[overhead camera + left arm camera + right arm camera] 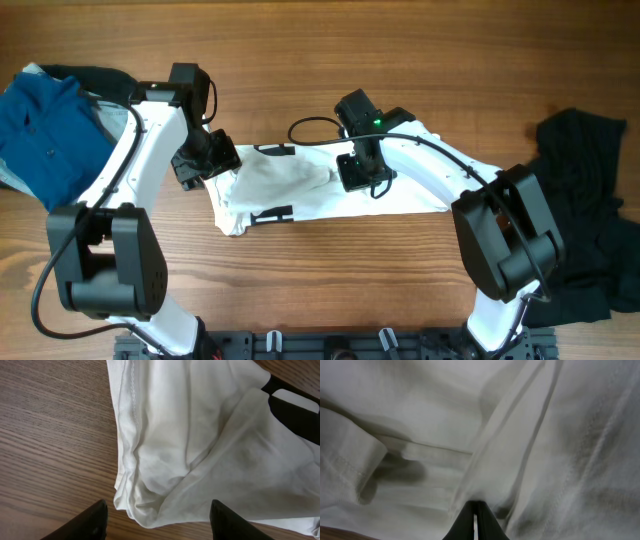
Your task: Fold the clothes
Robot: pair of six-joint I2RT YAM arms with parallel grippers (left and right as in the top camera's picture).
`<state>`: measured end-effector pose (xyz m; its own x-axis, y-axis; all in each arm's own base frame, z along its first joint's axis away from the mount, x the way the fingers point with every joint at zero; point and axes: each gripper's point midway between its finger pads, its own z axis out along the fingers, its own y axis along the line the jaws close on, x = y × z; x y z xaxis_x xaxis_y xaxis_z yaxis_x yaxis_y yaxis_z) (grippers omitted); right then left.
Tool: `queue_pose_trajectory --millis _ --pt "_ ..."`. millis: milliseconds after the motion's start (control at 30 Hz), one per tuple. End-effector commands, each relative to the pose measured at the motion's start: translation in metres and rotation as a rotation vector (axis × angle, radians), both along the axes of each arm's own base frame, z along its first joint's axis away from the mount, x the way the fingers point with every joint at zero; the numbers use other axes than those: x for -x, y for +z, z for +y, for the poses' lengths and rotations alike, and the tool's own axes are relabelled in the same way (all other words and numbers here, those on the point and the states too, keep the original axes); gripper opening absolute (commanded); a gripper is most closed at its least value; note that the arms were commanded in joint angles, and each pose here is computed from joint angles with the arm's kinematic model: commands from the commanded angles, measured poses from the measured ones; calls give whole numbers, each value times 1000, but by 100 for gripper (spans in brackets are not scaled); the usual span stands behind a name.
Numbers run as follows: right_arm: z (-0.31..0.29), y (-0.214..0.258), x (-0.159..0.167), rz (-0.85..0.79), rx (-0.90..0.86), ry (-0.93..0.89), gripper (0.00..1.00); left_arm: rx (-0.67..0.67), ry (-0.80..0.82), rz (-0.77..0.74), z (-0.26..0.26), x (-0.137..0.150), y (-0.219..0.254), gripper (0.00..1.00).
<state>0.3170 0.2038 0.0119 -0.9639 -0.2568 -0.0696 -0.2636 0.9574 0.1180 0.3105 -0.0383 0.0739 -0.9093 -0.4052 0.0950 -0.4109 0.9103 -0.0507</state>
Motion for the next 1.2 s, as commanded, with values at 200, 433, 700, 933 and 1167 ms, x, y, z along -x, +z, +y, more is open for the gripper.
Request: queue_pose_trajectory --millis 200,433,700,933,1167 --pt "-18 -3 27 112 75 9 4 -13 5 -8 4 1 3 65" --pt "7 8 -2 -6 -34 32 37 -13 5 -7 4 2 3 65" --pt "5 -10 -2 20 -13 30 21 -13 5 -7 4 2 3 65" --pt "-1 -13 9 72 15 3 4 -13 4 -6 5 2 3 65" --pt "-11 16 25 98 30 6 4 -13 4 -7 4 2 3 65"
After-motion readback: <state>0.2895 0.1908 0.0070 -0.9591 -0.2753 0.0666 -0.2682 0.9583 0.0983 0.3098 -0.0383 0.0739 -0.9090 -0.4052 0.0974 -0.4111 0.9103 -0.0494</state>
